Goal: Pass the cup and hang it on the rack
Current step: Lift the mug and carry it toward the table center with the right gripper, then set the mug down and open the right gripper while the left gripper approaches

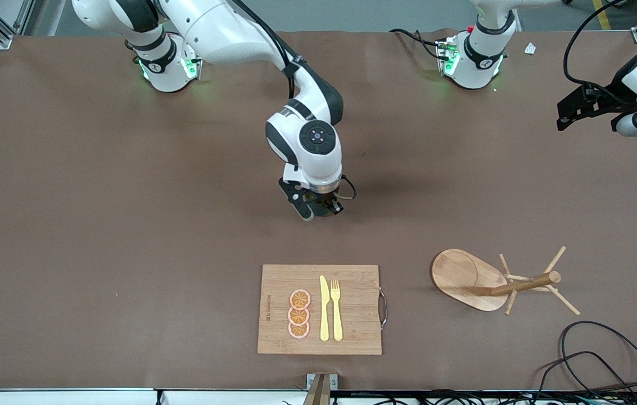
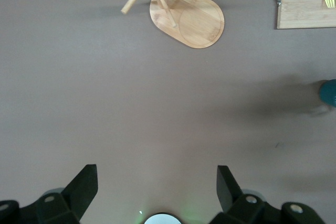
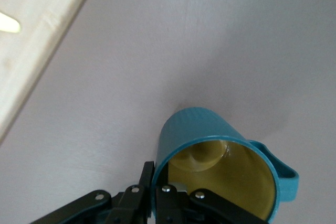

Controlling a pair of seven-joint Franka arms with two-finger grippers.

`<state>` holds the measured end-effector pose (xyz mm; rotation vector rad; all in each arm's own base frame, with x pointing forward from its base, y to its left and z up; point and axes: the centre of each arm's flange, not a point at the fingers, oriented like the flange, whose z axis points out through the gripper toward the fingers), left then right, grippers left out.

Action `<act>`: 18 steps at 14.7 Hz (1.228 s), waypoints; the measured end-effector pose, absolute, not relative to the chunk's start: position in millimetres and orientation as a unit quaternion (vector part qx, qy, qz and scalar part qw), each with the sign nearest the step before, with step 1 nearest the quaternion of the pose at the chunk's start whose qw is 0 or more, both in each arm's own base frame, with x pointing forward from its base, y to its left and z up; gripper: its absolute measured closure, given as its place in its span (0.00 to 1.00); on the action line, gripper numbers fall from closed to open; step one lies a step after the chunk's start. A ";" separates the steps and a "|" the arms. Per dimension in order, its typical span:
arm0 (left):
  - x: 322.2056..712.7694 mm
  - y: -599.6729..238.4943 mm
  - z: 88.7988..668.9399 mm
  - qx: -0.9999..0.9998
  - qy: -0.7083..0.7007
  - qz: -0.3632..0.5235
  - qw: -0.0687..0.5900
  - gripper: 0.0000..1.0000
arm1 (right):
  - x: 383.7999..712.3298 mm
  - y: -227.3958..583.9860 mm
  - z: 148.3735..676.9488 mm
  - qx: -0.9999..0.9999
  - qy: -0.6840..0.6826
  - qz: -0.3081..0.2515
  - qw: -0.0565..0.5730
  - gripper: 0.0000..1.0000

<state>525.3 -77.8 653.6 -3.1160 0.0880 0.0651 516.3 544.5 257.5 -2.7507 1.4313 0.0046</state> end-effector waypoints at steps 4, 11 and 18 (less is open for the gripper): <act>527.9 -122.7 637.7 -0.999 0.009 0.030 0.016 0.00 | 514.4 556.4 251.9 -0.889 0.457 -0.001 0.024 0.95; 532.7 -129.0 629.0 -0.999 0.001 0.034 0.023 0.00 | 491.7 582.4 251.7 -0.906 0.420 -0.038 0.023 0.48; 527.9 -153.6 628.5 -0.999 -0.024 0.032 0.024 0.00 | 515.0 550.6 345.4 -0.937 0.347 -0.048 -0.008 0.00</act>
